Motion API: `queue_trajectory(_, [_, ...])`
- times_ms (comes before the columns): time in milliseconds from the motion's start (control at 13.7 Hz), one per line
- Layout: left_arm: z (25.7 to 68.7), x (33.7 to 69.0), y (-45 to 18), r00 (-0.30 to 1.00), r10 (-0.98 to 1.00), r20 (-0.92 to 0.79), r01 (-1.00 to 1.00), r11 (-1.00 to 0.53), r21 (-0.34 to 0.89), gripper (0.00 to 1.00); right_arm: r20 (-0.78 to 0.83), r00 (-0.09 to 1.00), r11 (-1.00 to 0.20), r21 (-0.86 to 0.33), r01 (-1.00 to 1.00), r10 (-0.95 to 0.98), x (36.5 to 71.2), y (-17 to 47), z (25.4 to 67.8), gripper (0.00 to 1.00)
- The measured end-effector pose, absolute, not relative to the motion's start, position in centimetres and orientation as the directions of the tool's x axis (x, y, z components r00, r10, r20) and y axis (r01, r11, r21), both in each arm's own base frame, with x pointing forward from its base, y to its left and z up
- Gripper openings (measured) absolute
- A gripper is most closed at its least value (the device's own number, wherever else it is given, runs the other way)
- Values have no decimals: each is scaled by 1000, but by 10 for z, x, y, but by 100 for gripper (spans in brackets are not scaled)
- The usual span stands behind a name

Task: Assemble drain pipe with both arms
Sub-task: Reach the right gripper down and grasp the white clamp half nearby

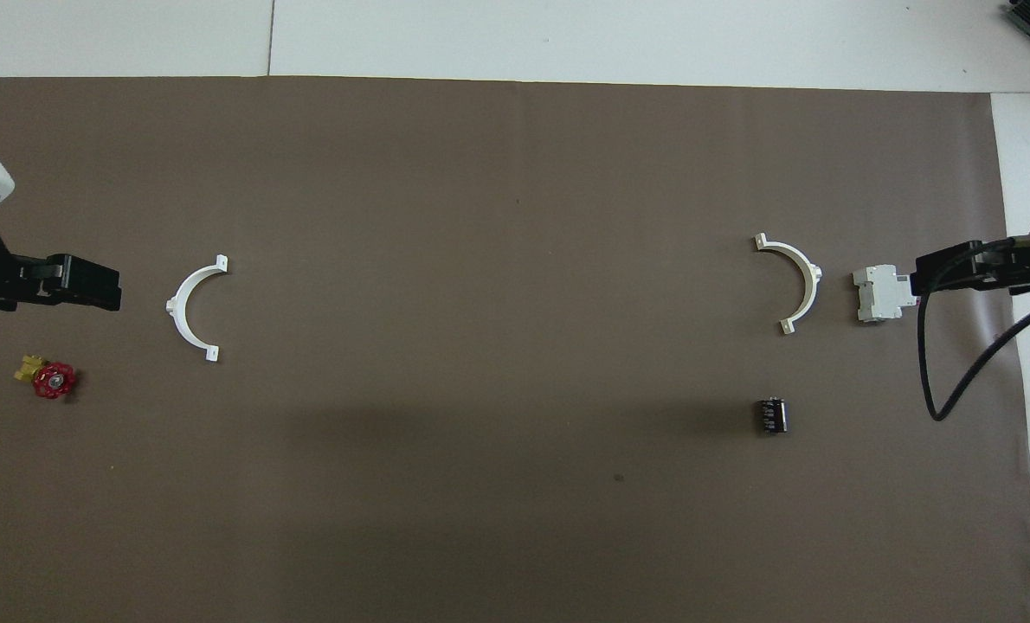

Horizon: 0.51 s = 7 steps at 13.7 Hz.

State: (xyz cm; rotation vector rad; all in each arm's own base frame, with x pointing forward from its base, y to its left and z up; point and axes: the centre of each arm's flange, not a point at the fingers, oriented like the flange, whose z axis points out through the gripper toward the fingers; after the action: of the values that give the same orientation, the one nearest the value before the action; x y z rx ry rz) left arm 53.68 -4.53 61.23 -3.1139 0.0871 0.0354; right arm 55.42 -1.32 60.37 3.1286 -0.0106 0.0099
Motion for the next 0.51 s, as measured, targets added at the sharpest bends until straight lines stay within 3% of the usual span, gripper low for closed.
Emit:
queue_trajectory(291, [612, 537, -45, 998, -56, -23, -56, -998, -26, 100, 61, 994, -996, 18, 88, 89, 561, -15, 547, 100])
queue_trajectory(510, [612, 537, -45, 998, -56, -23, -56, -998, -26, 100, 100, 973, -978, 8, 208, 207, 580, -16, 462, 100])
